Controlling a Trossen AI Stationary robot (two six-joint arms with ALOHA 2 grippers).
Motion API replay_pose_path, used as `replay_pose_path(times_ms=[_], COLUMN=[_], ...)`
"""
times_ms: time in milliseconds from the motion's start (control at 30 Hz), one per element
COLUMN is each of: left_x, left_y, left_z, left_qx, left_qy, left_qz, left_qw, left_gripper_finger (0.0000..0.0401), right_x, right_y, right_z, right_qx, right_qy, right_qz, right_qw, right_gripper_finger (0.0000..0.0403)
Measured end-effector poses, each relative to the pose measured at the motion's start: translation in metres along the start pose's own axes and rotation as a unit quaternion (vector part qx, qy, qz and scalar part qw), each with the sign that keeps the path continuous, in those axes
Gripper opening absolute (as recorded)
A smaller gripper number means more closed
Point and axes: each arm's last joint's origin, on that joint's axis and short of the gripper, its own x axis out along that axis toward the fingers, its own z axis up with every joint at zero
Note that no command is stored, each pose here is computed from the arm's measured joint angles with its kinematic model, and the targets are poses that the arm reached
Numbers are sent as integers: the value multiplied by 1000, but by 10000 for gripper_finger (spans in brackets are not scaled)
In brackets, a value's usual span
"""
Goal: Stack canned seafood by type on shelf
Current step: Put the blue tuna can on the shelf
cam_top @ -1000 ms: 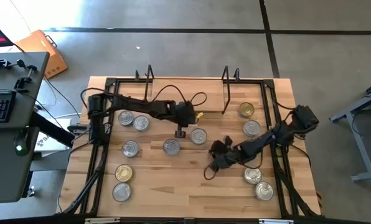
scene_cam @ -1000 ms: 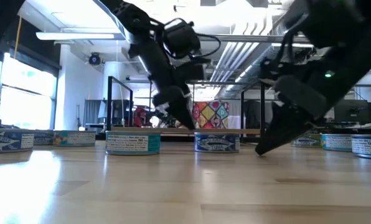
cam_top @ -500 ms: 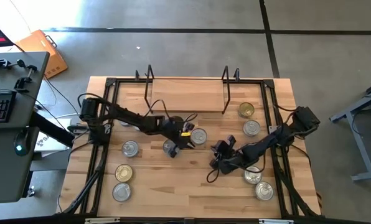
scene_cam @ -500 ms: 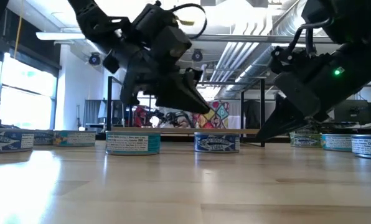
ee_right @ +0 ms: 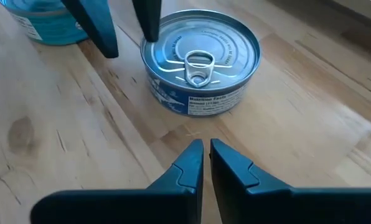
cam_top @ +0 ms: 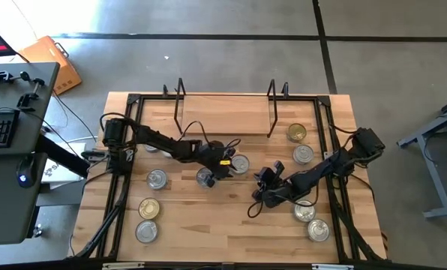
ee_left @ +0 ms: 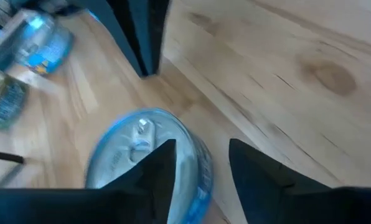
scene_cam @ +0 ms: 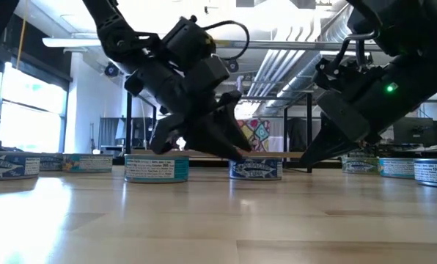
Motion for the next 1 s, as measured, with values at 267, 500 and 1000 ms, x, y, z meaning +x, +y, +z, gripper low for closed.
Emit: replay_pose_path(times_ms=[267,500,1000], left_x=[1,-3,2], left_y=[12,17,14], left_z=[-14,-24,-6], left_qx=[-7,-22,-47], left_qy=[3,24,-15], left_qz=[-16,-21,-18], left_qw=[1000,999,999], left_gripper_finger=[55,4,0], right_x=[0,-14,-11], right_y=[5,35,36], right_z=[5,24,37], right_qx=[9,-66,-171], right_qy=[-19,-85,-20], right_qz=[21,126,67], right_qw=[1000,986,983], right_gripper_finger=[21,21,112])
